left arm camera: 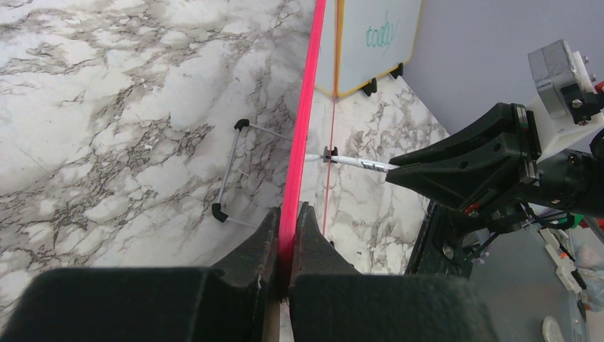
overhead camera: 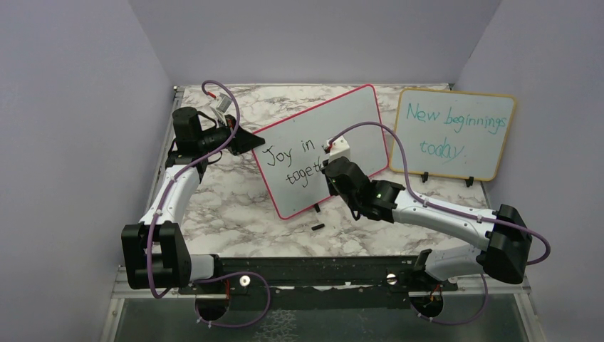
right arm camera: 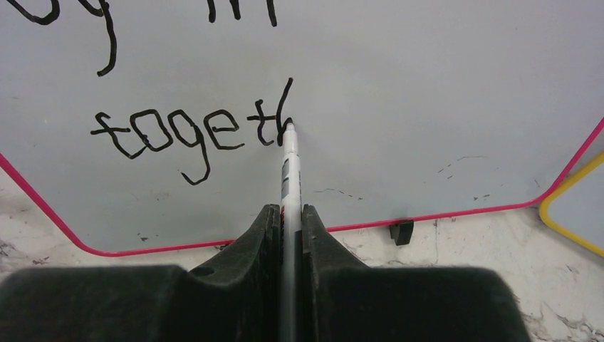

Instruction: Write a sentence on the whiteboard

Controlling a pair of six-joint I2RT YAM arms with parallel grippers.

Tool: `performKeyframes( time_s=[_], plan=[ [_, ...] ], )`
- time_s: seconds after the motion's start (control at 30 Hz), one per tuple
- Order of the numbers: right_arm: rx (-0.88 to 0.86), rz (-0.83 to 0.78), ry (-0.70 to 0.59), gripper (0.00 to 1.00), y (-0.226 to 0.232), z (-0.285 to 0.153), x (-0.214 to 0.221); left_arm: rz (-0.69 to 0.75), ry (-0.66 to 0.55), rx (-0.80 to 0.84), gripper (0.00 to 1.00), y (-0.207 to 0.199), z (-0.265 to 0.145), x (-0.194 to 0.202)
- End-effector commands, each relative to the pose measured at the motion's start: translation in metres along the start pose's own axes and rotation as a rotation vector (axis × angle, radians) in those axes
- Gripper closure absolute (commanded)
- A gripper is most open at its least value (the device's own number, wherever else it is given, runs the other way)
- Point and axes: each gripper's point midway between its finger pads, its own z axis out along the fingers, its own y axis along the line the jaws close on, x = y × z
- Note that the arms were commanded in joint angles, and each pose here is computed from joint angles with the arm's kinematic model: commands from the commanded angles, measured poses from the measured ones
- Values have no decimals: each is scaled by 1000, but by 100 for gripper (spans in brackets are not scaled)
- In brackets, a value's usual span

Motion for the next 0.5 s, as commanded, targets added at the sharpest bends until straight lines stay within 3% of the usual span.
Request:
performKeyframes(
  time_s=[0.0,0.47],
  plan=[
    [39,43,-70,99,-8,-1,-24,13,41,-125,100,33,3,21],
    [36,58,-7,100,-13,-3,-3,-3,51,-130,100,34,3,24]
  ],
)
